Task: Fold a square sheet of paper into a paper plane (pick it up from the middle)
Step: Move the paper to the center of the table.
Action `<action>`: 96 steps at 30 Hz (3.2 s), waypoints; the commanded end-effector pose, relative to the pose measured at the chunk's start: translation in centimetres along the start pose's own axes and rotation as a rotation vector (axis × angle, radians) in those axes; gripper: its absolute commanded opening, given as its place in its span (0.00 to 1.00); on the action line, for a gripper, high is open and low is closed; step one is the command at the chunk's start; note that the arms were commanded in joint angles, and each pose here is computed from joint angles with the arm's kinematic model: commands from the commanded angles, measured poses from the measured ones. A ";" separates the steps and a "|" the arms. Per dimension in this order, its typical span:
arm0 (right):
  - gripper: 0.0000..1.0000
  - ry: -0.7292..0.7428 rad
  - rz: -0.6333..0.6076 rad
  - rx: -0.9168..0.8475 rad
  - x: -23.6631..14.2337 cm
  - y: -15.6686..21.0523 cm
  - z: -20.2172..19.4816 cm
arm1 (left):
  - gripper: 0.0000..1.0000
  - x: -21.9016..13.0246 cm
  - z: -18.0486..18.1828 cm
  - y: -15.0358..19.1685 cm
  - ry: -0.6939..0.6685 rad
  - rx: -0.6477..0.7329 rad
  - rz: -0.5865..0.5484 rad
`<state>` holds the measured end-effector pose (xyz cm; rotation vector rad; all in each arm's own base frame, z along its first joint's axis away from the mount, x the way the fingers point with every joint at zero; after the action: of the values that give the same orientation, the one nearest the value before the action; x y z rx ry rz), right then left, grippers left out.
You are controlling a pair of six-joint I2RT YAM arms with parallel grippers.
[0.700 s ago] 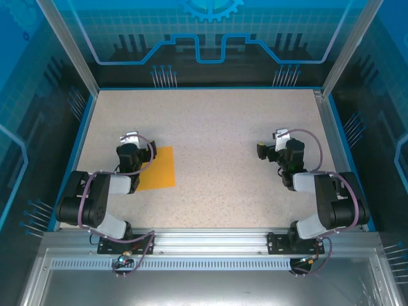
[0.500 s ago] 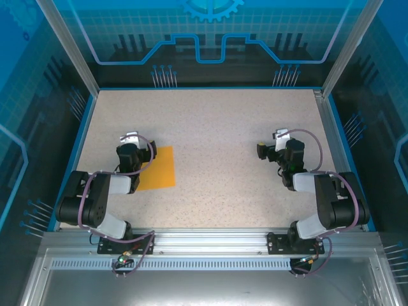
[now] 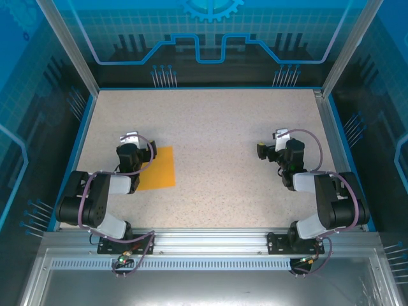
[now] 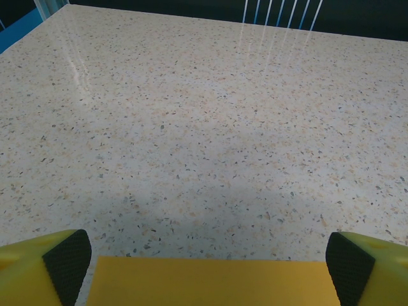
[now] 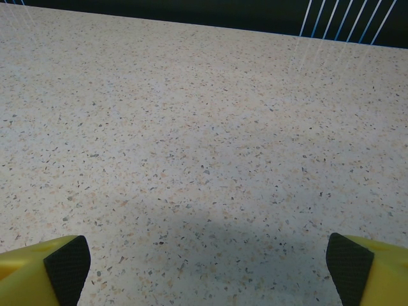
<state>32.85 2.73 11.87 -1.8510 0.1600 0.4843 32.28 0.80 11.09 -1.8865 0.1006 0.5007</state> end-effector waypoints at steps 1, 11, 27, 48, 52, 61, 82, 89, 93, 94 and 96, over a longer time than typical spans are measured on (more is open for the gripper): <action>0.99 0.007 -0.006 -0.006 0.3 -0.4 -0.4 | 0.99 0.2 -0.5 -0.7 0.024 0.022 -0.017; 0.99 0.005 -0.005 -0.003 0.3 -0.3 -0.5 | 0.99 -1.4 -0.9 -1.9 0.016 0.026 -0.031; 0.99 -0.416 0.282 0.453 -4.7 -10.2 2.3 | 0.99 -8.0 -3.3 -1.7 0.076 -0.532 0.657; 0.99 -0.542 0.584 0.424 -4.1 -8.4 12.0 | 0.99 -6.2 -13.7 10.3 0.081 -0.573 1.042; 0.99 -0.509 0.639 0.444 -4.0 -7.2 12.1 | 0.99 -8.0 -19.8 9.9 0.204 -0.485 1.058; 0.88 -0.664 0.669 0.451 -2.0 -9.6 17.6 | 0.99 -13.7 -12.7 1.9 0.097 -0.473 0.611; 0.50 -0.582 0.998 0.291 7.4 -6.4 29.7 | 0.99 -15.9 -4.6 2.5 0.182 -0.560 0.522; 0.50 -0.415 1.057 0.388 4.7 -1.3 22.5 | 0.99 -15.4 -5.9 2.5 0.264 -0.544 0.553; 0.51 -0.398 1.056 0.380 3.6 -0.5 19.3 | 0.99 -15.1 -7.0 2.6 0.316 -0.545 0.607; 0.51 -0.423 1.046 0.372 3.5 -0.8 19.0 | 0.99 -15.0 -7.2 2.7 0.316 -0.543 0.621; 0.53 -0.394 1.023 0.342 3.1 -1.9 18.1 | 0.99 -14.7 -7.4 2.8 0.320 -0.542 0.635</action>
<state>33.03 22.83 8.47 -1.0991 0.7541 1.4061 19.83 -8.84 15.97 -2.4537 0.7925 0.7570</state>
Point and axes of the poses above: each hand's point on the last joint's axis, 136 mm out from that joint toward the fingers, its own x axis out along the fingers, its own z axis along the line the jaws close on, y = z × x, the point moved 7 cm from there along -x, back along the fingers, and after that the axes turned 14 degrees about -x, right-handed, at the moved point
